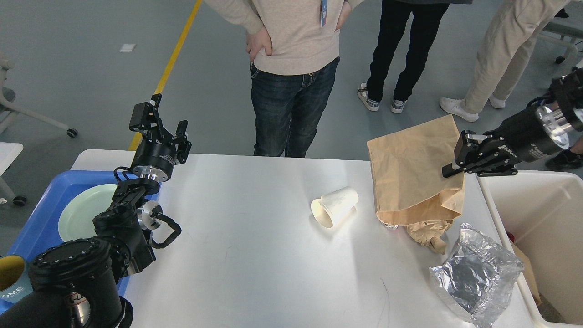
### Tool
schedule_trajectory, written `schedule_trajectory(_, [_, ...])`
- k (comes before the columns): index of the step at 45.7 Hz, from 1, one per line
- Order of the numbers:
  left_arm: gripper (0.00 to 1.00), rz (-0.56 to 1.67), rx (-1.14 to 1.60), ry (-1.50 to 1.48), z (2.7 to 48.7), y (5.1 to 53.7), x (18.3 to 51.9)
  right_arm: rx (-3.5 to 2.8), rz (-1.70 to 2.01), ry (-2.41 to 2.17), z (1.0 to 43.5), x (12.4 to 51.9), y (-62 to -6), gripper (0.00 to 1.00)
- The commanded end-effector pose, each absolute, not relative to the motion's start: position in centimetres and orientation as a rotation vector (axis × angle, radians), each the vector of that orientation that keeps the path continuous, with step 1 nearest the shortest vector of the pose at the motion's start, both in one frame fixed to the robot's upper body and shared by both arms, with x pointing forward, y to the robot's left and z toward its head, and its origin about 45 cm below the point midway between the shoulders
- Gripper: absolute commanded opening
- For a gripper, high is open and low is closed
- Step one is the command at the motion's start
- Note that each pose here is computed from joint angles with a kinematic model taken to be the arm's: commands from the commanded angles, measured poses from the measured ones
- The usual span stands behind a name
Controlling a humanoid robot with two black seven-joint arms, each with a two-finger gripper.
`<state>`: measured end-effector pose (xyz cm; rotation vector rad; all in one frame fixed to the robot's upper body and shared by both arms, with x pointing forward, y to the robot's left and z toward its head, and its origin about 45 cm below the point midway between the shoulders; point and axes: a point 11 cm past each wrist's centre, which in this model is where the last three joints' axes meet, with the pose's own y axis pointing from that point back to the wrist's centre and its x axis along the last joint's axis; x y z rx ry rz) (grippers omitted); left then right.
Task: Tidy desktop
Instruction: 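Lift the brown paper bag and drop it into the white bin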
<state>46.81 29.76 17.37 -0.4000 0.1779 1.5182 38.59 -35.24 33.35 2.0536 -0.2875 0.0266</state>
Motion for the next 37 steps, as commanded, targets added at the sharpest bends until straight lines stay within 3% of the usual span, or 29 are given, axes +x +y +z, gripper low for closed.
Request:
schedule_trajectory(1, [0.97, 1.518, -0.4, 0.178, 17.4, 29.8, 46.8, 2.084, 0.095, -0.375, 36.5, 39.2, -36.1, 0.0])
schedule_trajectory(7, [0.97, 1.518, -0.4, 0.178, 17.4, 29.8, 46.8, 2.099, 0.16, -0.45, 39.4, 39.6, -36.8, 0.0])
schedule_trajectory(15, [0.97, 1.518, -0.4, 0.178, 17.4, 29.8, 46.8, 2.033, 0.138, -0.565, 39.4, 40.7, -40.2, 0.0])
schedule_trajectory(26, [0.97, 1.517, -0.4, 0.179, 17.4, 29.7, 46.8, 1.713, 0.06, -0.898, 32.4, 40.3, -52.0, 0.0])
schedule_trajectory(37, [0.97, 1.518, -0.402, 0.18, 17.4, 29.7, 46.8, 1.345, 0.171, -1.019, 22.6, 35.4, -59.5, 0.0])
